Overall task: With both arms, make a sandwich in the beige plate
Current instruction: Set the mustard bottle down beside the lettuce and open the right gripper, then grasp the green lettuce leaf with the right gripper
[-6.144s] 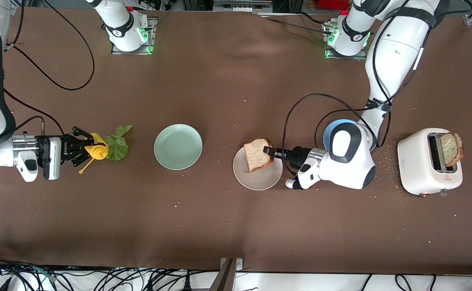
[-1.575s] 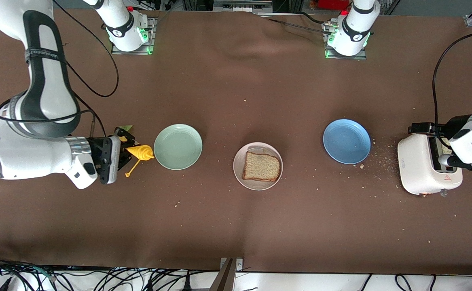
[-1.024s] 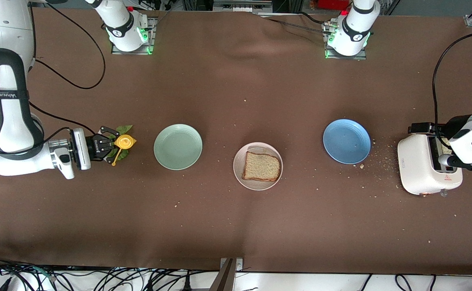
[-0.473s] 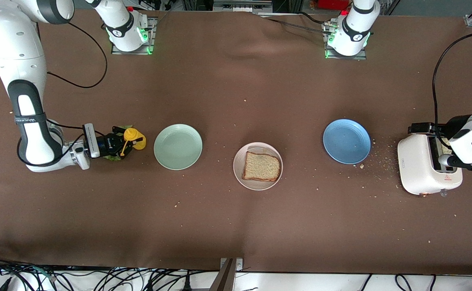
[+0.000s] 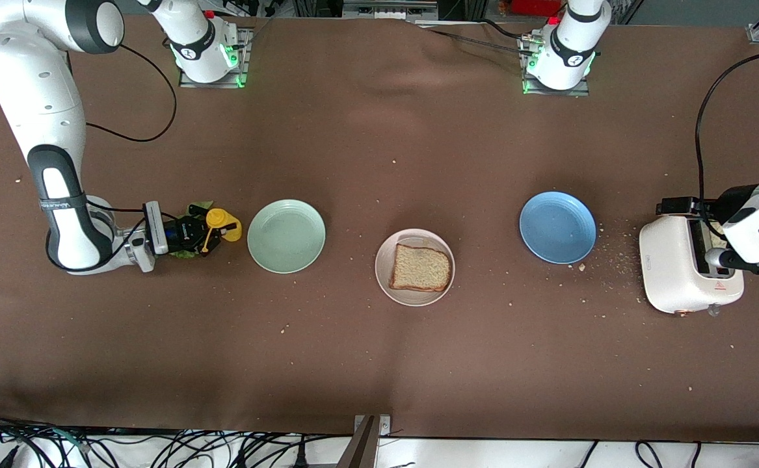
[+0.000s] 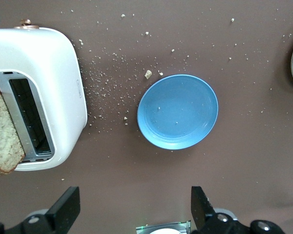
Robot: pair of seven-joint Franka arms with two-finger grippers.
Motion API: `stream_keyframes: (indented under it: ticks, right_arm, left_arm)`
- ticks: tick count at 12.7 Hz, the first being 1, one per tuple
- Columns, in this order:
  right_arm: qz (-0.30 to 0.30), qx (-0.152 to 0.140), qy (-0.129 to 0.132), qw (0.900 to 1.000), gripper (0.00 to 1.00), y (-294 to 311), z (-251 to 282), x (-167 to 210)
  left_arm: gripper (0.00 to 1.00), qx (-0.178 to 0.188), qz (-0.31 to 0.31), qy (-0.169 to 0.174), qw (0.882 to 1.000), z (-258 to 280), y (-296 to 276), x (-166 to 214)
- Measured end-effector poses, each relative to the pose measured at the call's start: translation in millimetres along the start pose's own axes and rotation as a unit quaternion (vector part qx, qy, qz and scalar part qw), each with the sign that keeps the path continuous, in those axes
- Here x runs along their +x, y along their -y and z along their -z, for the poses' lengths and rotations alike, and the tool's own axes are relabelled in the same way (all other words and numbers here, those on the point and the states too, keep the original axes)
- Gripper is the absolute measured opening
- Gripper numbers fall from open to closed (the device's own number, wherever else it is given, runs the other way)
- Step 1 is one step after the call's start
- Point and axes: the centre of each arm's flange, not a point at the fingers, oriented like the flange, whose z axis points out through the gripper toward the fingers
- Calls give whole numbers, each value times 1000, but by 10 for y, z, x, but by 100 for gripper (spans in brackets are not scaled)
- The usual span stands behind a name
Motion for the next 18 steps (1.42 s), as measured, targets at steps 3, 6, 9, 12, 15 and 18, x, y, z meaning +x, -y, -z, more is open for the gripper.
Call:
stream_keyframes:
  ticks: [3,6,9,12,15,18]
  right_arm:
    - [-7,-12,6,1000,59,-7,161,40]
    - [-53,-27,39,997,97,12,548,172]
    - [-163,-23,105,981,100,39,930,604]
    - [-289,-43,206,934,100,85,1257,1153]
    - [-393,-81,277,873,100,116,1398,1326]
    - [-466,-139,345,803,100,10,1344,1347]
  left_arm:
    - [100,0,0,0,1000,0,0,0]
    - [100,0,0,0,1000,0,0,0]
    - [100,0,0,0,1000,0,0,0]
    - [100,0,0,0,1000,0,2,0]
    - [100,0,0,0,1000,0,2,0]
    - [100,0,0,0,1000,0,2,0]
